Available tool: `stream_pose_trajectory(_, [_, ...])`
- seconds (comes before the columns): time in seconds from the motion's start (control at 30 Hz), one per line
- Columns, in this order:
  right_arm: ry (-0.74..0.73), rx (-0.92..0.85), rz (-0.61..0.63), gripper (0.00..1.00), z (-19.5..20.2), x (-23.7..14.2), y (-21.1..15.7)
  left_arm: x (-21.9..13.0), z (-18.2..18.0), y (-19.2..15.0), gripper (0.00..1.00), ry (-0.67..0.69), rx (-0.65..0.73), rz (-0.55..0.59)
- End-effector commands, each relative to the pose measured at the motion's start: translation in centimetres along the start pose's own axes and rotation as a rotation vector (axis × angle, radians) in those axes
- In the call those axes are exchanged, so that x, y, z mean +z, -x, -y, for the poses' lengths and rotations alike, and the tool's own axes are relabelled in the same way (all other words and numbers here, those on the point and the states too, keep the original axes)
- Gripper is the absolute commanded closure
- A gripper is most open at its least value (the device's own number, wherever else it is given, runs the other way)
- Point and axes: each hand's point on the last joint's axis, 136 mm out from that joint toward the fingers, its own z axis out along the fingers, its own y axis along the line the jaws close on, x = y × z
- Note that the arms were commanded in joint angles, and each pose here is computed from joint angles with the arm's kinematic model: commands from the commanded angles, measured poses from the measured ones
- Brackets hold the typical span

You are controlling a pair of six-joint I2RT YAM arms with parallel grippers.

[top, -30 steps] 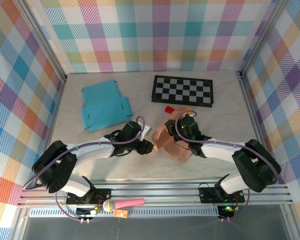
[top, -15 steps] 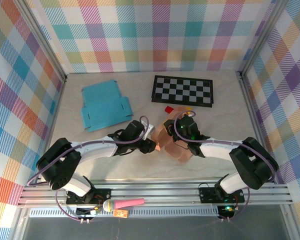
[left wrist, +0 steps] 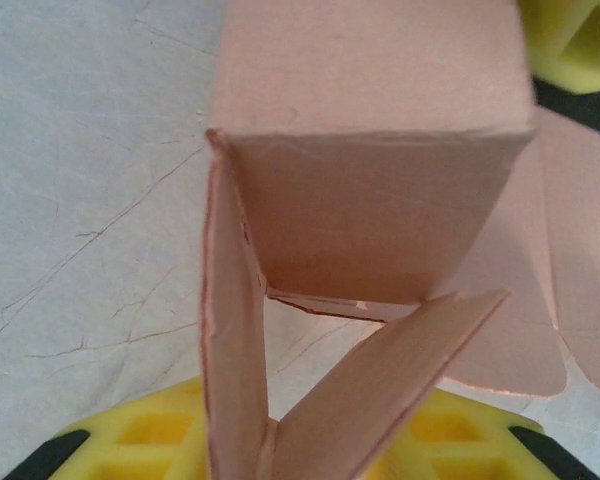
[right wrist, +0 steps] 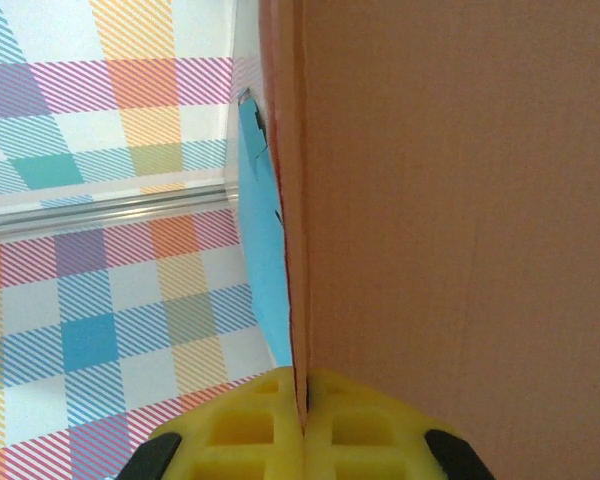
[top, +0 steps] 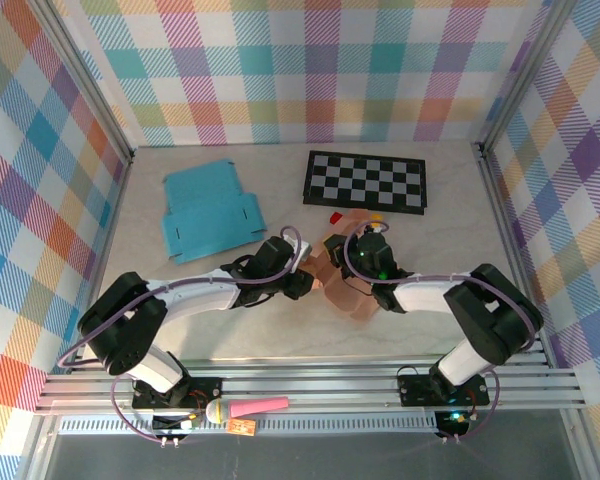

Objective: Fold the paper box

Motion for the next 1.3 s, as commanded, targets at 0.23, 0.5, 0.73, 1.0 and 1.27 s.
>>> stream_pose_trajectory(0.23, [0.077,0.01,0.012,1.0,-2.4,1.0,-0.2,-0.3,0.9,1.3,0.66,-0.021,-0.014,0.037])
stream_pose_trajectory(0.5, [0.077,0.006,0.001,1.0,-2.8,1.0,-0.4,-0.4,1.8,1.4,0.66,-0.057,0.019,0.037])
stream_pose_trajectory(0.73, [0.073,-0.006,0.001,1.0,-2.8,0.6,-0.4,-0.4,2.5,1.7,0.66,-0.072,0.049,0.035])
stream_pose_trajectory(1.0, [0.127,-0.005,0.013,1.0,-3.2,0.4,-0.5,0.4,0.9,1.4,0.65,0.022,-0.008,0.032])
stream_pose_trajectory(1.27, [0.152,-0.014,0.034,1.0,-3.1,0.4,-1.5,0.8,-0.7,1.3,0.63,0.113,-0.087,0.069])
